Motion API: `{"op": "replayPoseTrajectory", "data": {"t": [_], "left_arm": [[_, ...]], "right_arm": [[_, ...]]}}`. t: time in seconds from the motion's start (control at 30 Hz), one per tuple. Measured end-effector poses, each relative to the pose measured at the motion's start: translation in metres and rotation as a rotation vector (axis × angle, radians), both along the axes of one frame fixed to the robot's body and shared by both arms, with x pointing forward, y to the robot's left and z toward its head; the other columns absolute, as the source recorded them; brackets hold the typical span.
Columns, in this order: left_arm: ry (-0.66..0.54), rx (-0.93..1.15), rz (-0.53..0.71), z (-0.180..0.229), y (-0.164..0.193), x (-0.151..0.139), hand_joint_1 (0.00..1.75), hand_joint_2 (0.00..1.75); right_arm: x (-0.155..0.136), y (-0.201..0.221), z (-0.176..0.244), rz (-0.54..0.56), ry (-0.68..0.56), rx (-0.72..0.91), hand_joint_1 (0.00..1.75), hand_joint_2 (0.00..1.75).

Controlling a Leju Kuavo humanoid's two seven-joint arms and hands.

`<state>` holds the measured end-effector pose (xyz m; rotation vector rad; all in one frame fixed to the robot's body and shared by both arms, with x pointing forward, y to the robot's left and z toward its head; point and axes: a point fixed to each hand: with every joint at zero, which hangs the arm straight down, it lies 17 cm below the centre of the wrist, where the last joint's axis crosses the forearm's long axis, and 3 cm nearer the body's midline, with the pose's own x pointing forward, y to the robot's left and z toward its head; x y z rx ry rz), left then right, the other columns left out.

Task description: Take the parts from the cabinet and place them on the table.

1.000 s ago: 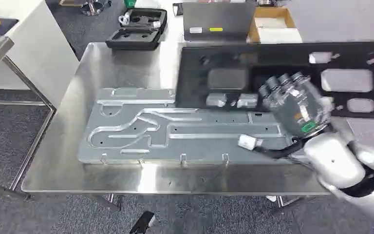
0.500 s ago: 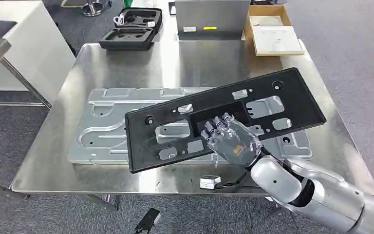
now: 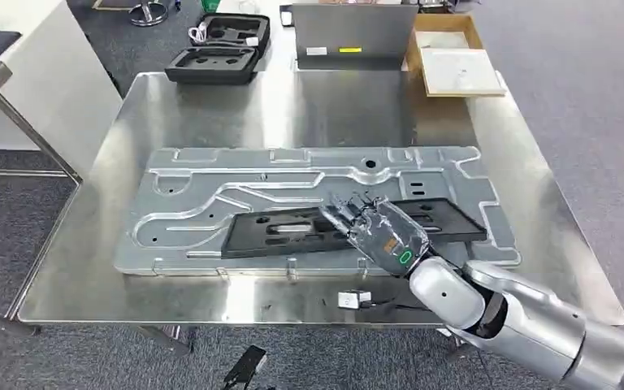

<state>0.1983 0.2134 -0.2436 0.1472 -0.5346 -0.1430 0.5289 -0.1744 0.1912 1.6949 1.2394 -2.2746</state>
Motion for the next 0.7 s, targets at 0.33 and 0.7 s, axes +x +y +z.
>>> {"op": "replayPoseTrajectory", "data": {"t": [0.33,0.7], "left_arm": [[0.016,-0.008,-0.003,-0.001,-0.003,-0.004,0.0,0.0],[0.029,-0.01,-0.008,-0.003,-0.005,-0.008,0.0,0.0]], "right_arm": [[0.003,-0.014,-0.017,-0.044,0.028,-0.004,0.0,0.0],[0.003,-0.014,-0.015,-0.049,0.015,0.024,0.0,0.0]]}}
